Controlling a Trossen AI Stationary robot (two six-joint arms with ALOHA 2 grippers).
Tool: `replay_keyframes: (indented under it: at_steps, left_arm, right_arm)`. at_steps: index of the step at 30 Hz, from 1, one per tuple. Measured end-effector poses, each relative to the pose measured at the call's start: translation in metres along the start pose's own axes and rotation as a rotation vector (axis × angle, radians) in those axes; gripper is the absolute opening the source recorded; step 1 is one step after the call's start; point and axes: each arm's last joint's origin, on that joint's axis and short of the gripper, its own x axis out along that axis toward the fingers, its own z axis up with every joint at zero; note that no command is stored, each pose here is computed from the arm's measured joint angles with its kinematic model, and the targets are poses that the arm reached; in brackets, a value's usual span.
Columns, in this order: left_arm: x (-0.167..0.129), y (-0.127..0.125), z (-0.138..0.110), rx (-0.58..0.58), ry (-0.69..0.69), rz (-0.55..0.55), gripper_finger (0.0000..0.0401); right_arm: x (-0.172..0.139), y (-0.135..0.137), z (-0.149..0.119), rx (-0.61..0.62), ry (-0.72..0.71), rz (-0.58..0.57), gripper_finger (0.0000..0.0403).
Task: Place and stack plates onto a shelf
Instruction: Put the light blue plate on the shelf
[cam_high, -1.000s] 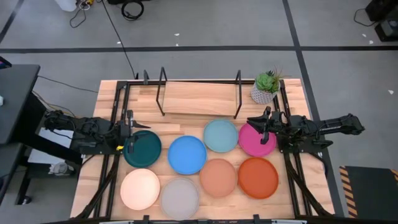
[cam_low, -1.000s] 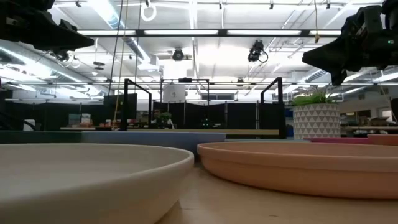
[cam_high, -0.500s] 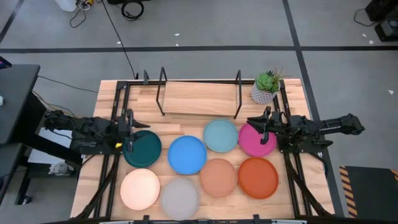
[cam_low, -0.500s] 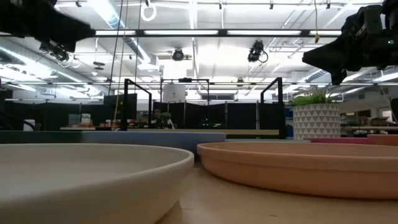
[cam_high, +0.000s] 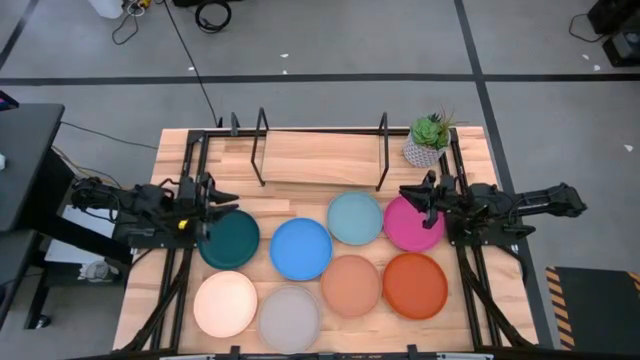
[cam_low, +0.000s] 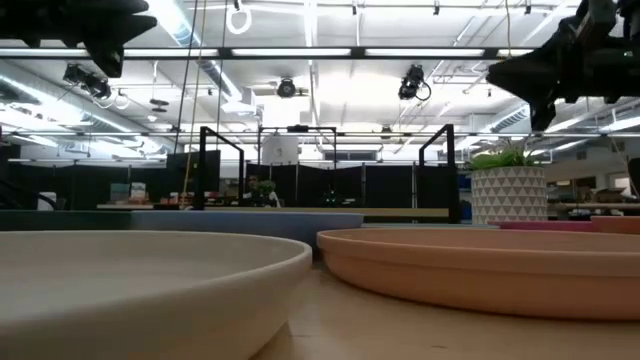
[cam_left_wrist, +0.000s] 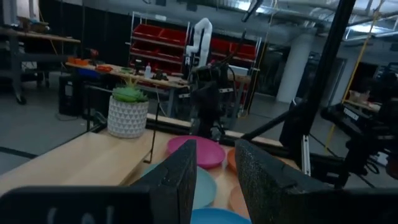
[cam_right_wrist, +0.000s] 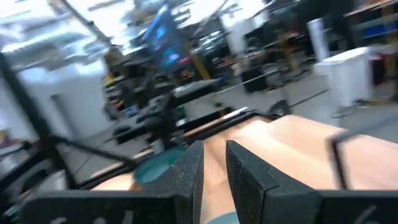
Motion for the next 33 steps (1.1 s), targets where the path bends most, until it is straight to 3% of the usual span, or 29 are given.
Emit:
replay_keyframes:
  at_steps: [3, 19, 33]
  left_arm:
    - [0.000, -0.001, 0.006, -0.008, -0.055, -0.004, 0.0117]
    - [0.017, -0.011, 0.012, 0.072, -0.132, -0.039, 0.0117]
    - [0.026, -0.017, 0.009, 0.038, -0.120, -0.067, 0.0117]
  right_arm:
    - [0.003, 0.006, 0.007, -0.031, 0.063, 0.080, 0.0075]
    - [0.048, 0.021, 0.002, -0.265, 0.423, 0.033, 0.0077]
    - [0.112, 0.066, -0.028, -0.505, 0.929, 0.074, 0.0127]
